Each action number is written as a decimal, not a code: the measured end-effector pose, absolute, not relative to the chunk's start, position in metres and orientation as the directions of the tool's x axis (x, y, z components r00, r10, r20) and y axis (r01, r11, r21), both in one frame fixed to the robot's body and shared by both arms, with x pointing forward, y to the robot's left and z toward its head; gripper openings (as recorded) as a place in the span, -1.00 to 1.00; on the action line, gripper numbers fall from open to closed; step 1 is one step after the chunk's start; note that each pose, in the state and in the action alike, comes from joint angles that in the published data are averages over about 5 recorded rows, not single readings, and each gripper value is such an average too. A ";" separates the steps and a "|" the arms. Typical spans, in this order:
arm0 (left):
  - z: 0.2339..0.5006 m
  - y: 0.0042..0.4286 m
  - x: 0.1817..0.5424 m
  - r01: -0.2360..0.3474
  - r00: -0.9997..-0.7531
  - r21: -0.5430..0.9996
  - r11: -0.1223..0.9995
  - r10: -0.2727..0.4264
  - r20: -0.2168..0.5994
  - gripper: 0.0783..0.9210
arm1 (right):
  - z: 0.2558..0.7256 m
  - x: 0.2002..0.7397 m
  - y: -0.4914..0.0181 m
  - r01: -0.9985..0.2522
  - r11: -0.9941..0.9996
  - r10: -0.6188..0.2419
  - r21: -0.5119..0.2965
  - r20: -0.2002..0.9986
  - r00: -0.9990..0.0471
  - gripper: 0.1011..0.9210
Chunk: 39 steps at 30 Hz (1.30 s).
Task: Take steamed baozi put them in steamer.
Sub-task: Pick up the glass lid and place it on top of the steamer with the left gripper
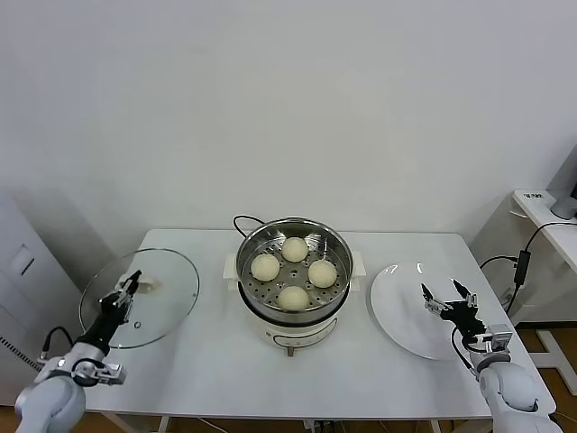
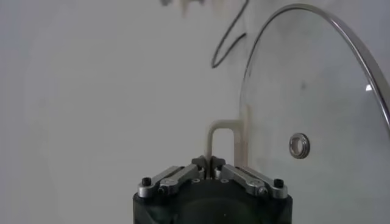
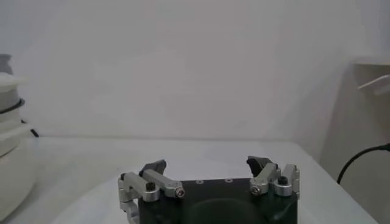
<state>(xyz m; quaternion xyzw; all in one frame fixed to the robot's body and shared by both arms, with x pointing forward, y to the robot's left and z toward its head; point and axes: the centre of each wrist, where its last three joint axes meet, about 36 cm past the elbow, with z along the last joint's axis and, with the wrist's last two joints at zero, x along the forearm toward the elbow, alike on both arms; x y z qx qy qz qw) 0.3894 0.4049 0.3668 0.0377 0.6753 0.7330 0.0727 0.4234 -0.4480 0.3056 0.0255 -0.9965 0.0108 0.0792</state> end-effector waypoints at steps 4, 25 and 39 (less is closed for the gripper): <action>0.389 0.392 0.394 -0.063 -0.987 0.996 -0.064 0.149 -0.053 -0.93 | 0.307 0.426 -0.447 -0.057 0.998 -0.053 -0.019 0.158 -0.986 0.76; 0.463 0.293 0.403 -0.035 -0.993 0.999 0.009 0.111 -0.036 -0.93 | 0.312 0.437 -0.444 -0.078 0.997 -0.074 -0.023 0.160 -0.984 0.76; 0.474 0.213 0.420 -0.033 -0.991 0.998 0.049 0.130 -0.039 -0.93 | 0.309 0.441 -0.441 -0.078 0.997 -0.075 -0.016 0.167 -0.983 0.76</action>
